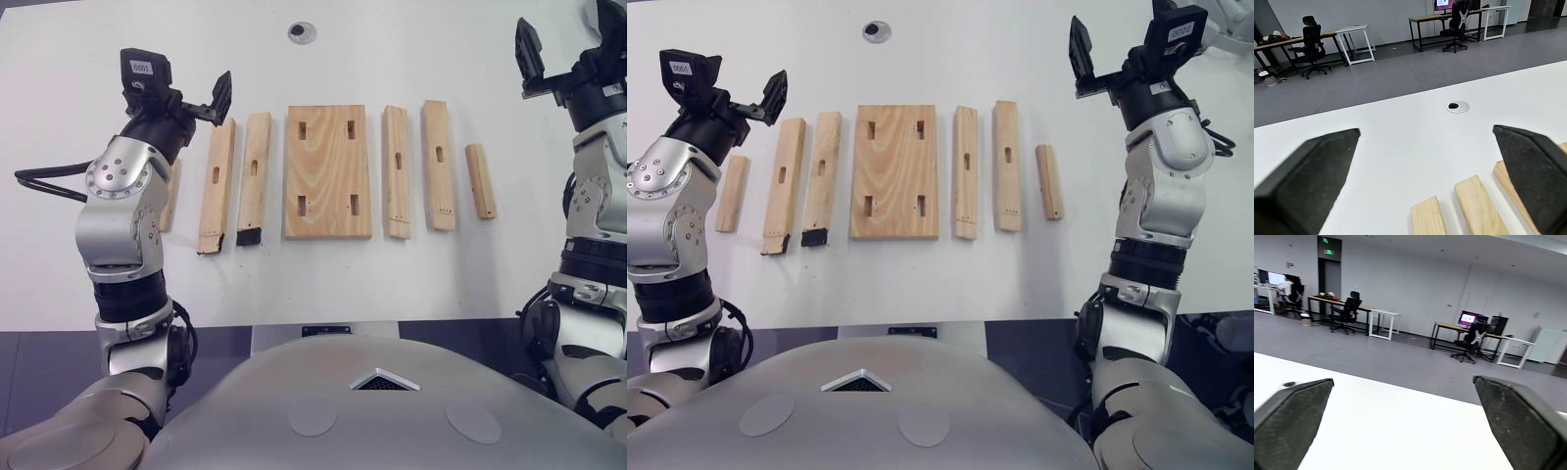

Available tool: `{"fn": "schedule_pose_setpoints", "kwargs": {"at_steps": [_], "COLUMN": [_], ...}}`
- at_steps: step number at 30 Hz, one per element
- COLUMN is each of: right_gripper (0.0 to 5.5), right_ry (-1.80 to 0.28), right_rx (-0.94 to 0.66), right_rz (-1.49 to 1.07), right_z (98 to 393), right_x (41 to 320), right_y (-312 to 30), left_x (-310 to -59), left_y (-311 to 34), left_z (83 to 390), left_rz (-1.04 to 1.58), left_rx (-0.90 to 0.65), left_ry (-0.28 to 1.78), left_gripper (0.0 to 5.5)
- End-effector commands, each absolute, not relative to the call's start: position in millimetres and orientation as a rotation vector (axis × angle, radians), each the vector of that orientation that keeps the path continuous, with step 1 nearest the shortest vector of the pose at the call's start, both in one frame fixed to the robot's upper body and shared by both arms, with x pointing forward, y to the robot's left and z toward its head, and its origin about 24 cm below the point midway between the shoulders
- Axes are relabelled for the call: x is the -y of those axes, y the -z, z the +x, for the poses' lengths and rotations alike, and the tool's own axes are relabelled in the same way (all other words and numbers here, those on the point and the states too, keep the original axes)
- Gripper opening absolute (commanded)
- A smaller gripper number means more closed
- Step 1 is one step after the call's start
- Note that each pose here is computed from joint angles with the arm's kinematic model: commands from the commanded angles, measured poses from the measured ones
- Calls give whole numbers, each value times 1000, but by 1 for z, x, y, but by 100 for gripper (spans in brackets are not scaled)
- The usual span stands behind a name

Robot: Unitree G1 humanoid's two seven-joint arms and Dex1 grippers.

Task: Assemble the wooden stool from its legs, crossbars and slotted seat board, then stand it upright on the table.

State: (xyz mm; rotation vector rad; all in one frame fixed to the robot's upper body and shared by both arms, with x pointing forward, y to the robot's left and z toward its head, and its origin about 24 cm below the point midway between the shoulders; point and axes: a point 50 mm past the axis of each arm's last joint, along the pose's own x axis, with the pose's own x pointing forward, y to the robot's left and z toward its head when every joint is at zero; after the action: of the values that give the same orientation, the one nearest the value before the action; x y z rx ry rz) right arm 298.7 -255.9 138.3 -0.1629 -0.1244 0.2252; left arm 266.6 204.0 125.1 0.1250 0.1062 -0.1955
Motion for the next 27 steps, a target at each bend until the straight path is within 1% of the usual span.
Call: {"fn": "schedule_pose_setpoints", "kwargs": {"at_steps": [1,4,8,11,14,17,19,21,23,25,27], "right_gripper": [530,530,530,530,530,530,530,530,530,530,530], "right_ry": [-269,-231,-181,-150,-139,-131,-128,-117,-96,-74,-73], "right_rx": [135,148,142,122,111,102,94,83,72,63,58], "right_rz": [-186,-220,-261,-283,-292,-291,-287,-281,-273,-265,-263], "right_z": [294,288,276,272,269,266,265,263,259,256,255], "right_x": [240,237,236,238,238,238,238,239,241,243,243], "right_y": [-137,-142,-139,-133,-129,-125,-122,-118,-113,-110,-107], "left_x": [-195,-192,-170,-156,-157,-157,-162,-171,-188,-206,-231], "left_y": [-133,-135,-123,-119,-108,-102,-107,-120,-134,-136,-121], "left_z": [271,264,233,214,202,196,199,210,223,234,239], "left_rz": [164,156,85,34,34,55,85,130,198,246,267], "left_rx": [-84,-147,-328,-424,-523,-563,-530,-444,-370,-351,-409], "left_ry": [199,179,254,305,279,265,242,213,179,152,103], "left_gripper": [503,503,503,503,503,503,503,503,503,503,503]}}
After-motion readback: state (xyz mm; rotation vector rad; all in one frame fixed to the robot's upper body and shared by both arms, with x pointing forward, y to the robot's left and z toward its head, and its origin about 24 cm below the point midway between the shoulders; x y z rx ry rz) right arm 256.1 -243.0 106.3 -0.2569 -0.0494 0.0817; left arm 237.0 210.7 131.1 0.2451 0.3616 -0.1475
